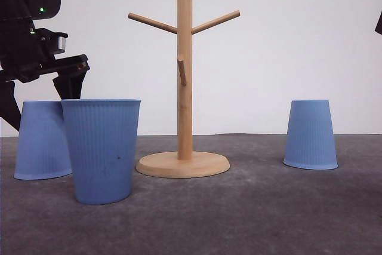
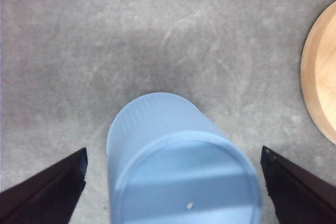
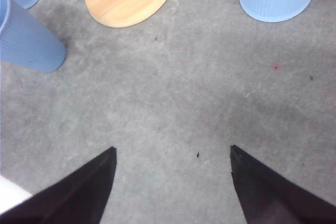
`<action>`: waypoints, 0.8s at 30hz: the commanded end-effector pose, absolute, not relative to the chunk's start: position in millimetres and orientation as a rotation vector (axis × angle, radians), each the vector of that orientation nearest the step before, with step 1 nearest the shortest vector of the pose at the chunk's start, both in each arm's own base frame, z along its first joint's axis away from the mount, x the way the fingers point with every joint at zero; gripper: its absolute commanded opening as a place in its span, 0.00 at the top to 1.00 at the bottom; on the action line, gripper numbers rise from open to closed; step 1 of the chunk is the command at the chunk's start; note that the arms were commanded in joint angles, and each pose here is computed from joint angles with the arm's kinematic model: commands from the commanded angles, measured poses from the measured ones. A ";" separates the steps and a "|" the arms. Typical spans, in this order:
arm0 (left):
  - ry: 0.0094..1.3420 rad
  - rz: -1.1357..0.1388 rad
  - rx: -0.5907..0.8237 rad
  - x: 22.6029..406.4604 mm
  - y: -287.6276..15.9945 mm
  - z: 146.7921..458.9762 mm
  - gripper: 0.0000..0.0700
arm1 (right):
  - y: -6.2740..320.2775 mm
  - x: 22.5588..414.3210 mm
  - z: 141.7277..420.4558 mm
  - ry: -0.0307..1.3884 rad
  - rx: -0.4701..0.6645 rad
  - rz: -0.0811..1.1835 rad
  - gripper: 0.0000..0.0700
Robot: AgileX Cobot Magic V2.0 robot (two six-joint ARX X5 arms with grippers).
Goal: Place three cups
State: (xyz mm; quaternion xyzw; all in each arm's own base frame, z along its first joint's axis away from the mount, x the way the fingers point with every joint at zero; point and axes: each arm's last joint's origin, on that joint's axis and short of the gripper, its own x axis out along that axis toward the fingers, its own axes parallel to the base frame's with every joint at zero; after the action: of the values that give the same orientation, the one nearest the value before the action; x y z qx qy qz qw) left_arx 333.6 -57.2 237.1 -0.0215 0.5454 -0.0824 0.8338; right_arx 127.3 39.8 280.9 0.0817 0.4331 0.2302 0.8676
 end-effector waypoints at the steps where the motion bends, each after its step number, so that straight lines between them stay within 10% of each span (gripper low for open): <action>1: 1.154 -0.180 -0.043 339.5 -59.0 236.2 0.10 | 40.6 128.9 286.1 0.882 0.164 0.494 0.38; 8: 1.165 -0.179 -0.041 338.7 -58.9 235.4 0.43 | 40.5 128.9 286.1 0.881 0.162 0.492 0.38; 24: 1.172 -0.189 -0.046 329.1 -57.0 246.6 0.45 | 40.5 128.8 286.0 0.882 0.162 0.492 0.38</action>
State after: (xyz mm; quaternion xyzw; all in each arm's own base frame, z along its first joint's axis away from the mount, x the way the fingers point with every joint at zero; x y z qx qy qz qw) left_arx 329.3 -55.6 244.3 -0.0184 0.5523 -0.0794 0.8297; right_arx 127.6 39.8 281.0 0.0816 0.4318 0.2301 0.8683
